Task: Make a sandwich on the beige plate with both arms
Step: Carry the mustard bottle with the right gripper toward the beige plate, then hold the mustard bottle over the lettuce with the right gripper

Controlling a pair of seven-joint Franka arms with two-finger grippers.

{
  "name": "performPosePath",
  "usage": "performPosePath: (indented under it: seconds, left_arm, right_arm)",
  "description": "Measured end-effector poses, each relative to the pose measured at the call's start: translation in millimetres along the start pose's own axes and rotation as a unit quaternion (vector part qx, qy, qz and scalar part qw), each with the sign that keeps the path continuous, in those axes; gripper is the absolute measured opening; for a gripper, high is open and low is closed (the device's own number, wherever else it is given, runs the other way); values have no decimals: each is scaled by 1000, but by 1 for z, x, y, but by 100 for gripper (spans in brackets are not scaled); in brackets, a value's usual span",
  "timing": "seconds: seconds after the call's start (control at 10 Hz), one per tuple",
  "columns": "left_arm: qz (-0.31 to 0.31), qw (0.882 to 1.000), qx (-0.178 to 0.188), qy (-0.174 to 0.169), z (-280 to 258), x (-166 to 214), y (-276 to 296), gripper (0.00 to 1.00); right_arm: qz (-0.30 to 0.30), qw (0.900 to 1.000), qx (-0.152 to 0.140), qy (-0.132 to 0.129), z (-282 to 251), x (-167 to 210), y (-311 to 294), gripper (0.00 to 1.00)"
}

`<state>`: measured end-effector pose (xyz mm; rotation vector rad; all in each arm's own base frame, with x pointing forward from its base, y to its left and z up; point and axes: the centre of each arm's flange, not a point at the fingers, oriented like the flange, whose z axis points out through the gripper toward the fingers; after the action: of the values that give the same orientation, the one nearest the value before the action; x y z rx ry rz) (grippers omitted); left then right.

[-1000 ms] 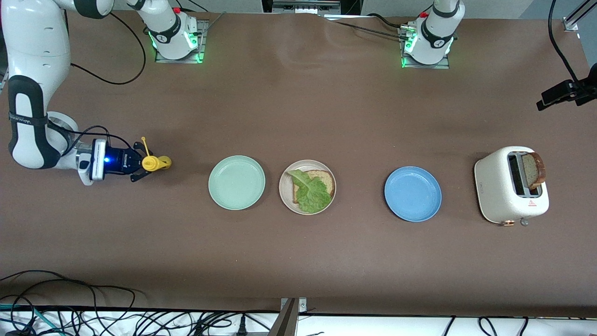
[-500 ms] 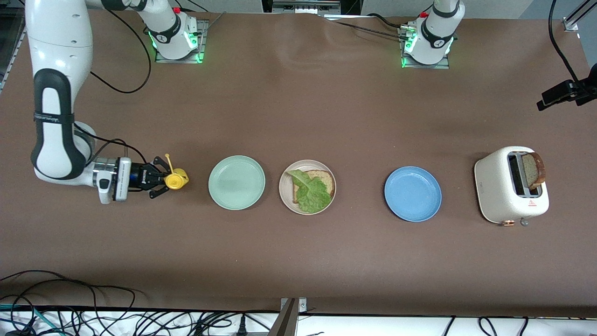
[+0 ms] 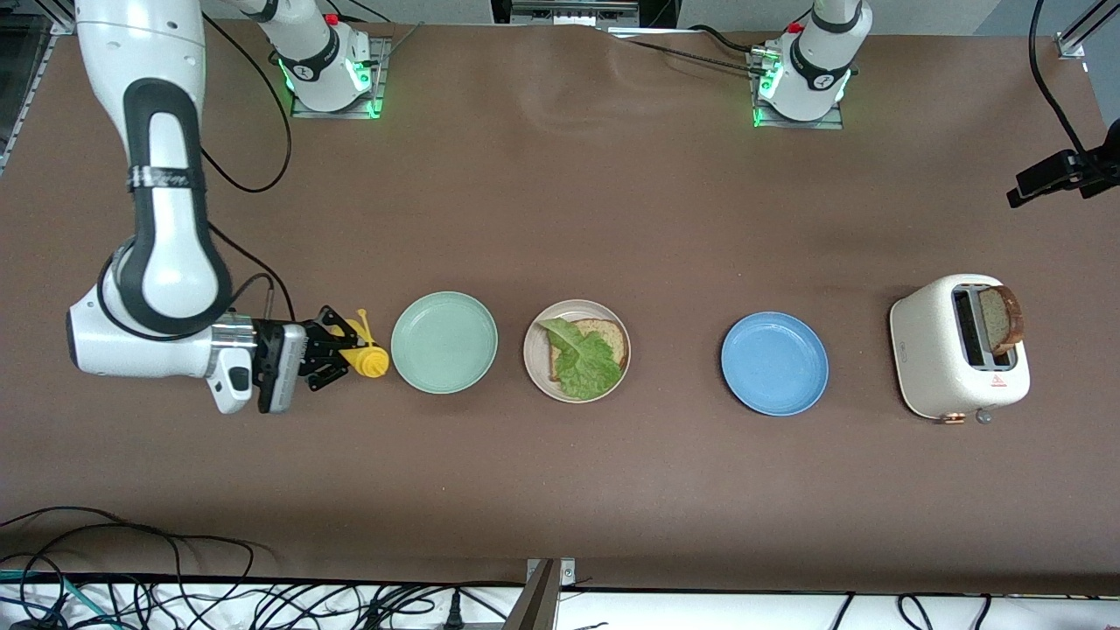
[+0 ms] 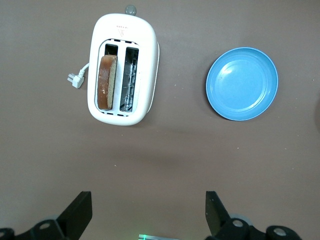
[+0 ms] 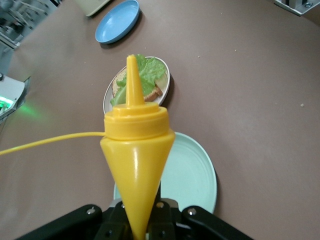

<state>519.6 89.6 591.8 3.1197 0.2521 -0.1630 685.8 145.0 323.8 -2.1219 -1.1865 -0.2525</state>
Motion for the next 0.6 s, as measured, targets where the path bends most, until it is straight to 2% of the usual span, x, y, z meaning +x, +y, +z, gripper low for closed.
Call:
performPosePath:
  seconds: [0.2,0.3,0.6]
  left_arm:
    - [-1,1000,0,0,0,0,-1,100]
    - [-1,1000,0,0,0,0,-1,100]
    - [-2,1000,0,0,0,0,-2,100]
  right_arm:
    - [27,997,-45,-52,33,54,-32,9]
    - [22,994,-72,-76,54,75,-48,9]
    - [-17,981,-152,-122,105,113,-88,9]
